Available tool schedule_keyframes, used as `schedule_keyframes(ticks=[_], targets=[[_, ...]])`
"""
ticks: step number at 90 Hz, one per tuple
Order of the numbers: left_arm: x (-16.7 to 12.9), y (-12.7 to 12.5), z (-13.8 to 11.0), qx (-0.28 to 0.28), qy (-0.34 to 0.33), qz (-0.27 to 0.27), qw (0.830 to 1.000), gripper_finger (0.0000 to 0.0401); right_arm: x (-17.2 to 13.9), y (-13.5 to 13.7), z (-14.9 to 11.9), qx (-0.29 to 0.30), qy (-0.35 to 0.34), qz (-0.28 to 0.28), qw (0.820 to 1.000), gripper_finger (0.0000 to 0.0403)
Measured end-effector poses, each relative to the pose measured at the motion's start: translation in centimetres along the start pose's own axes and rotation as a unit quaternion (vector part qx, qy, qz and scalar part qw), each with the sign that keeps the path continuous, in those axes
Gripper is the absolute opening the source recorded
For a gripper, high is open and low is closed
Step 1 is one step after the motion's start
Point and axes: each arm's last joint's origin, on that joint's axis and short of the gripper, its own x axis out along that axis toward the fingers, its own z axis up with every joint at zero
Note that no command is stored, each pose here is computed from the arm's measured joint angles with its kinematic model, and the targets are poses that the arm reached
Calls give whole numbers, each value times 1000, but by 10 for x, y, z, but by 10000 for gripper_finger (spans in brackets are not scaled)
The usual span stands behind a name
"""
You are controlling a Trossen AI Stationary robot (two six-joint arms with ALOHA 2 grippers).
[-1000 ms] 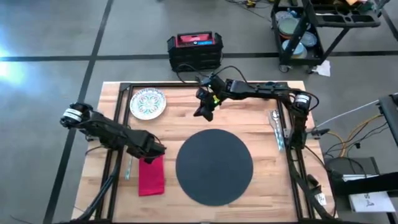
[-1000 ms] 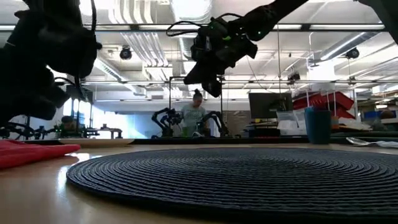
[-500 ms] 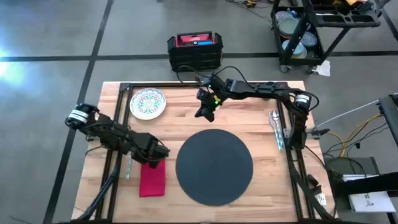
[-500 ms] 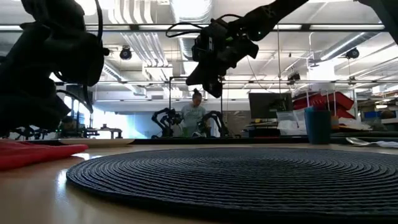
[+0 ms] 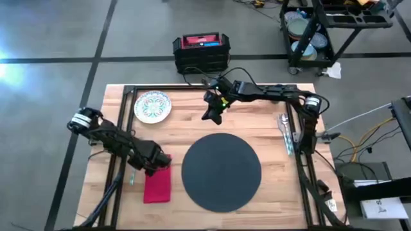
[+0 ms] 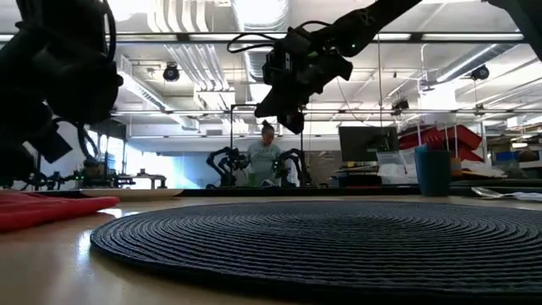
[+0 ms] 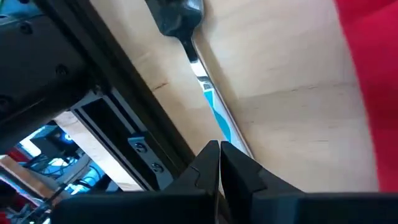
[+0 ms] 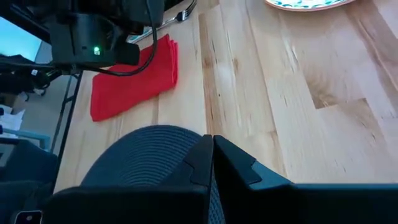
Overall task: Set table place
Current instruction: Put the blue fork on the red napkin
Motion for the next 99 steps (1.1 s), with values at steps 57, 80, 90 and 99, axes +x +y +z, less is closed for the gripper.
schedule_keyframes(ticks=[57, 80, 90, 99], targets=[[-1, -15, -16, 5, -65, -75, 995, 0, -5, -8, -1, 13, -5, 2, 1000, 0], [-22, 9, -25, -112, -110, -142, 977, 0, -18, -13, -2, 15, 0, -9, 1000, 0], [-32, 9, -30, -144, -149, -235, 950, 0, -28, -26, -17, 33, 26, -27, 999, 0], [-46, 2, -32, -160, -217, -321, 908, 0, -38, -30, -32, 45, 19, -36, 998, 0]])
